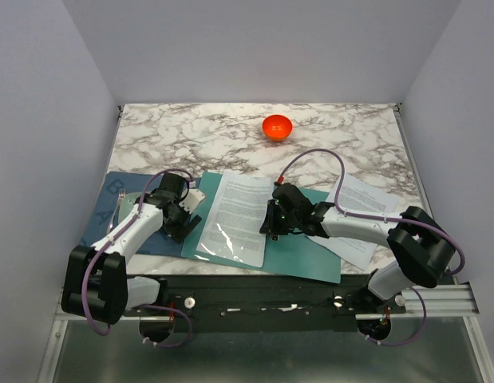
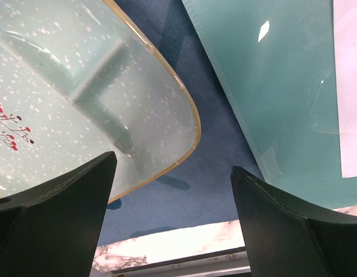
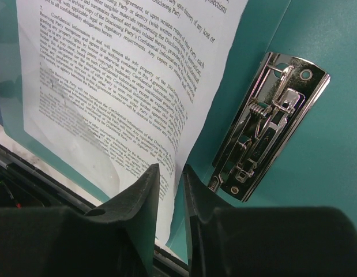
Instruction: Put the files into the folder
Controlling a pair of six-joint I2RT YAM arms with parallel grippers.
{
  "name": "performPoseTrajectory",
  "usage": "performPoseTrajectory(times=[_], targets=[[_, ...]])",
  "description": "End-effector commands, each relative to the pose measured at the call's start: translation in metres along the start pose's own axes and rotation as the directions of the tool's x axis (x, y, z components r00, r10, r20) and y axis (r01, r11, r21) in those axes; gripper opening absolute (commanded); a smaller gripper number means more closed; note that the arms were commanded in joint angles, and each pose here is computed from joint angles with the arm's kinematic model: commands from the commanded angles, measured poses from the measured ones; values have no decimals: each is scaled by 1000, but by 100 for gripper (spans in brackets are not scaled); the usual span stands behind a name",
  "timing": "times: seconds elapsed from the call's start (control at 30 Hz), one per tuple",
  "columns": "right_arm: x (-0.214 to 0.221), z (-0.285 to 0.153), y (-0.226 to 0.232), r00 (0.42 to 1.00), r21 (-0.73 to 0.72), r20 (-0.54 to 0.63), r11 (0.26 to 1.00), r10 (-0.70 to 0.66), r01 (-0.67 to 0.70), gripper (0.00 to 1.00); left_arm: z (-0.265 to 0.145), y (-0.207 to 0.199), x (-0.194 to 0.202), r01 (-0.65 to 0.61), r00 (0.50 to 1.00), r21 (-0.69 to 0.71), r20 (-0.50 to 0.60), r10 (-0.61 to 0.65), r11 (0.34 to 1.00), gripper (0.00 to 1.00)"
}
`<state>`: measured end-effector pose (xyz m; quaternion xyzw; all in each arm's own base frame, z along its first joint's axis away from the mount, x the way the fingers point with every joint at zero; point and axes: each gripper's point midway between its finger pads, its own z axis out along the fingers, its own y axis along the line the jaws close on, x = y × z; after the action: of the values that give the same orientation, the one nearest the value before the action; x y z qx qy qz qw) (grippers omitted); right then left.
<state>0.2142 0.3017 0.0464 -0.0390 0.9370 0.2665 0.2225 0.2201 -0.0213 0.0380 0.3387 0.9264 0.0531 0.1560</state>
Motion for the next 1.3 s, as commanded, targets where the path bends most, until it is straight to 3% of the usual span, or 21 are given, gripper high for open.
performPoseTrajectory(times=[0.0, 0.33, 0.63, 0.77, 0.83, 0.9, 1.0, 1.1, 1.27], targets=[[-2, -1, 0, 1000, 27, 9, 999, 25, -25, 35, -1, 1, 8, -52, 999, -14, -18, 51, 999, 94], [2, -7, -4, 999, 44, 3, 998, 40, -40, 38, -2, -11, 7, -113, 994, 12, -14, 113, 994, 93], [-2, -5, -3, 999, 50, 12, 998, 32, -33, 22, -2, -11, 7, -126, 992, -1, -23, 126, 992, 92], [-3, -3, -2, 999, 53, 11, 998, 34, -34, 21, -2, -10, 8, -129, 991, -5, -27, 129, 992, 92], [-3, -1, -4, 999, 59, 10, 998, 34, -34, 24, -2, -11, 8, -134, 991, -4, -26, 134, 991, 92], [-3, 1, -3, 999, 60, 4, 998, 33, -33, 40, -1, -11, 10, -136, 990, -2, -32, 136, 991, 92], [-3, 1, -3, 999, 63, 1, 997, 34, -34, 53, -1, -11, 10, -134, 990, -1, -34, 134, 991, 92], [-1, -2, -7, 999, 78, 0, 996, 37, -37, 56, -2, -9, 9, -133, 990, -8, -36, 133, 991, 91], [2, -7, -13, 999, 96, -1, 995, 39, -38, 51, -3, -8, 8, -129, 991, -15, -28, 129, 992, 91]])
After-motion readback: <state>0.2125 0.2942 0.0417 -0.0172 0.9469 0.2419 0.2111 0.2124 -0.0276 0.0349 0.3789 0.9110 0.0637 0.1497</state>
